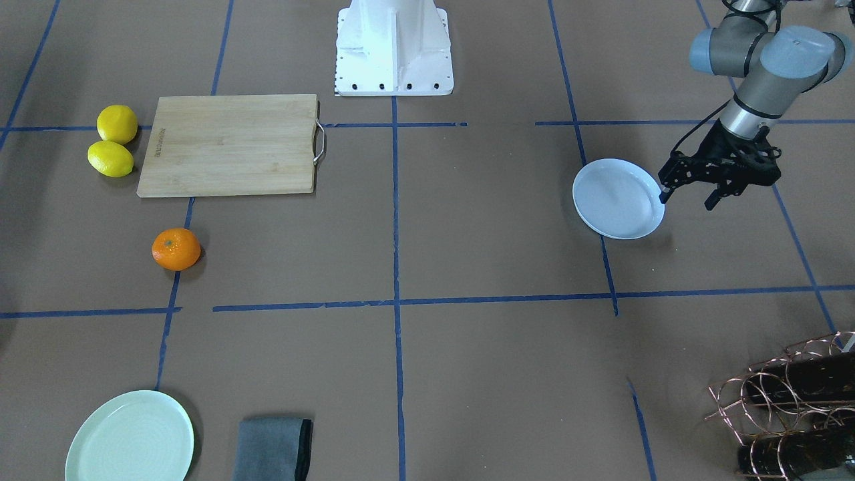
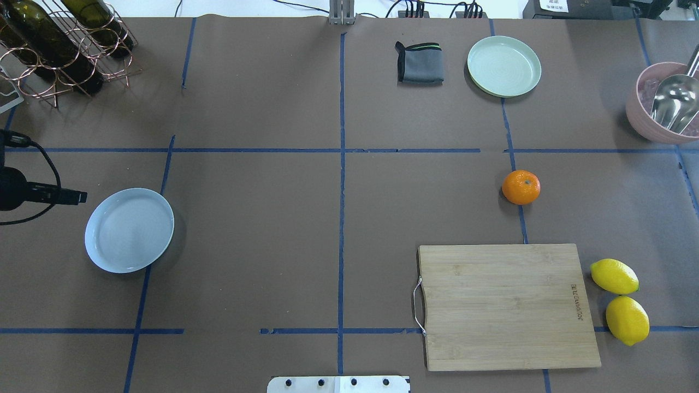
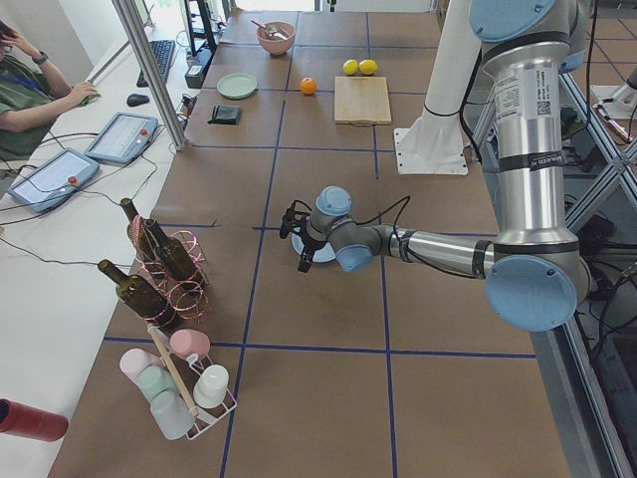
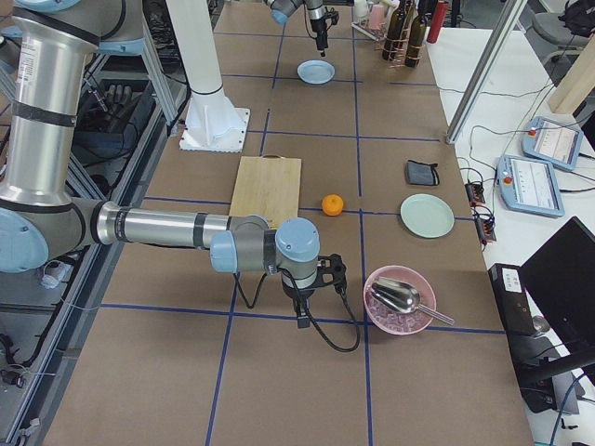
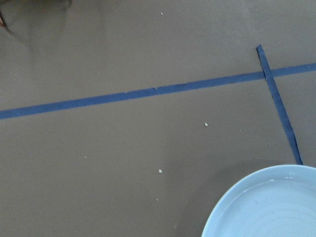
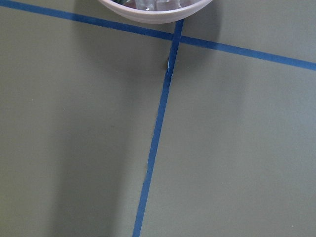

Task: Pick orange to plate
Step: 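Reach the left gripper down to the rim of the light blue plate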

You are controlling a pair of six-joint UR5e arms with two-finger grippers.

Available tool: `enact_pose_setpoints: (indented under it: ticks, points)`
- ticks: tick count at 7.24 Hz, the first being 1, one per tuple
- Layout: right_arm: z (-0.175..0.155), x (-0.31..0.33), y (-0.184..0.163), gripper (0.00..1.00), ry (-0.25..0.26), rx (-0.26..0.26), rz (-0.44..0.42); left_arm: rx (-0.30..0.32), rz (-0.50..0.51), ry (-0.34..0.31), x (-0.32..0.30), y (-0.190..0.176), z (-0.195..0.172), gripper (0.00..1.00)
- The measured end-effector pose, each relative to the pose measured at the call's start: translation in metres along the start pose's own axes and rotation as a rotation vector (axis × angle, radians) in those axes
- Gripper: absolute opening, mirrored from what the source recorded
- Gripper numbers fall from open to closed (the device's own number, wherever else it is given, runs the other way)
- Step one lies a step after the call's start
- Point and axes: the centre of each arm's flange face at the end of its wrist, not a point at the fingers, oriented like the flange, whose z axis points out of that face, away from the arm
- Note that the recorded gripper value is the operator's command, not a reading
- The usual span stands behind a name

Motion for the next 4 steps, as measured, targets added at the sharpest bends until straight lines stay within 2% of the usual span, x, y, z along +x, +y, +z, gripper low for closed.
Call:
enact_pose_setpoints:
  ticks: [1, 2, 3, 4]
  points:
    - [0.000, 0.000, 0.000, 1.00, 0.001, 0.000, 0.000, -0.010, -0.037, 0.003, 0.005, 0.011, 0.011, 0.71]
    - [0.000, 0.000, 0.000, 1.00, 0.001, -0.001, 0.001, -0.013, -0.063, 0.017, 0.006, 0.023, 0.022, 0.60]
    - [0.000, 0.000, 0.000, 1.00, 0.001, -0.001, 0.001, -0.011, -0.075, 0.029, 0.005, 0.031, 0.031, 0.23]
    - [0.000, 0.001, 0.000, 1.00, 0.001, -0.001, 0.001, -0.007, -0.078, 0.036, 0.004, 0.035, 0.034, 0.00]
